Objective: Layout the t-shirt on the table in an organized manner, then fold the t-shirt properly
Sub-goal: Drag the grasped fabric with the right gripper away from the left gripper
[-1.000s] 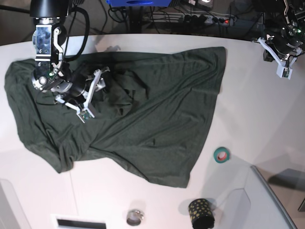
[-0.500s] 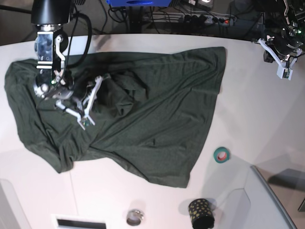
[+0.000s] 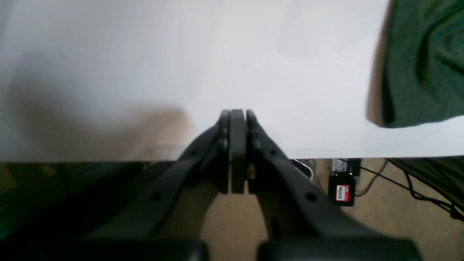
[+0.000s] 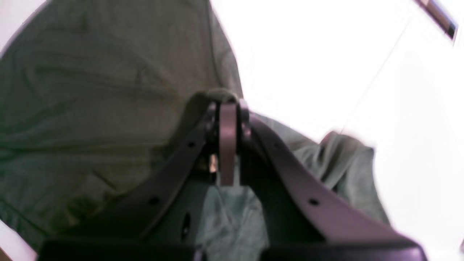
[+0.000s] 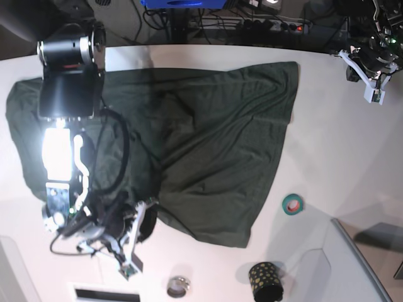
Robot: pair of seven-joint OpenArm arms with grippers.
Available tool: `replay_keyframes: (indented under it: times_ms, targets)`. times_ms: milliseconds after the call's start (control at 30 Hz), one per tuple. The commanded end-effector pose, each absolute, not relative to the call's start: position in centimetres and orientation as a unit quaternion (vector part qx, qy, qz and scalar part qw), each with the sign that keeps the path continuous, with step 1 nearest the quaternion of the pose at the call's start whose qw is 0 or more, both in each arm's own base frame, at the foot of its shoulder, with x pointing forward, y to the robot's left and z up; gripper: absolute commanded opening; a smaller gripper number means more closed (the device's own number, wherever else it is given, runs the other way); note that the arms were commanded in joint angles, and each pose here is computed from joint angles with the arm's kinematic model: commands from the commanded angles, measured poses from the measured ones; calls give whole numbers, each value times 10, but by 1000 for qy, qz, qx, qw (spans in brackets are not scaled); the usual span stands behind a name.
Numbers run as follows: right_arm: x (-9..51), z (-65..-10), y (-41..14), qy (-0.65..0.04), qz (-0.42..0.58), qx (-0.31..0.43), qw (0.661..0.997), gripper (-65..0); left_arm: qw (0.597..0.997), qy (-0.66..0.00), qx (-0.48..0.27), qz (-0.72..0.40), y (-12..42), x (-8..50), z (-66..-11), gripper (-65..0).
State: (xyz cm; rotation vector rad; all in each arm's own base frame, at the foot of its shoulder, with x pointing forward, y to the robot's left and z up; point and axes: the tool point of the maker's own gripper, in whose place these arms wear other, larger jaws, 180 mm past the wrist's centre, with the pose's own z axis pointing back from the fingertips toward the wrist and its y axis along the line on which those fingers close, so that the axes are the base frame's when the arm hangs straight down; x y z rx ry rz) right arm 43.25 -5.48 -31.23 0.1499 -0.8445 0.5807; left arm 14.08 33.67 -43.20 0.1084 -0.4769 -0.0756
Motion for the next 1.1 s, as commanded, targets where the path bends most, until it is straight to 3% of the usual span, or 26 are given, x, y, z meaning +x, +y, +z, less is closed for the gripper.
replay_keyframes:
  times_ms: [0, 267, 500, 733, 1067]
  targets:
    - [450, -279, -48, -446, 276, 76, 848, -642, 966, -249, 62, -43, 342, 146, -423, -650]
    - [485, -210, -54, -508, 281, 50, 813, -642, 966, -247, 62, -43, 342, 145, -424, -650]
    - [476, -154, -63, -570, 284, 8, 771, -642, 965, -250, 62, -43, 342, 147, -423, -650]
    - [438, -226, -51, -506, 282, 42, 814, -642, 963, -257, 62, -42, 342, 154, -421, -650]
    - [409, -305, 11, -438, 328, 123, 828, -642, 968, -241, 26, -69, 313, 160, -441, -650]
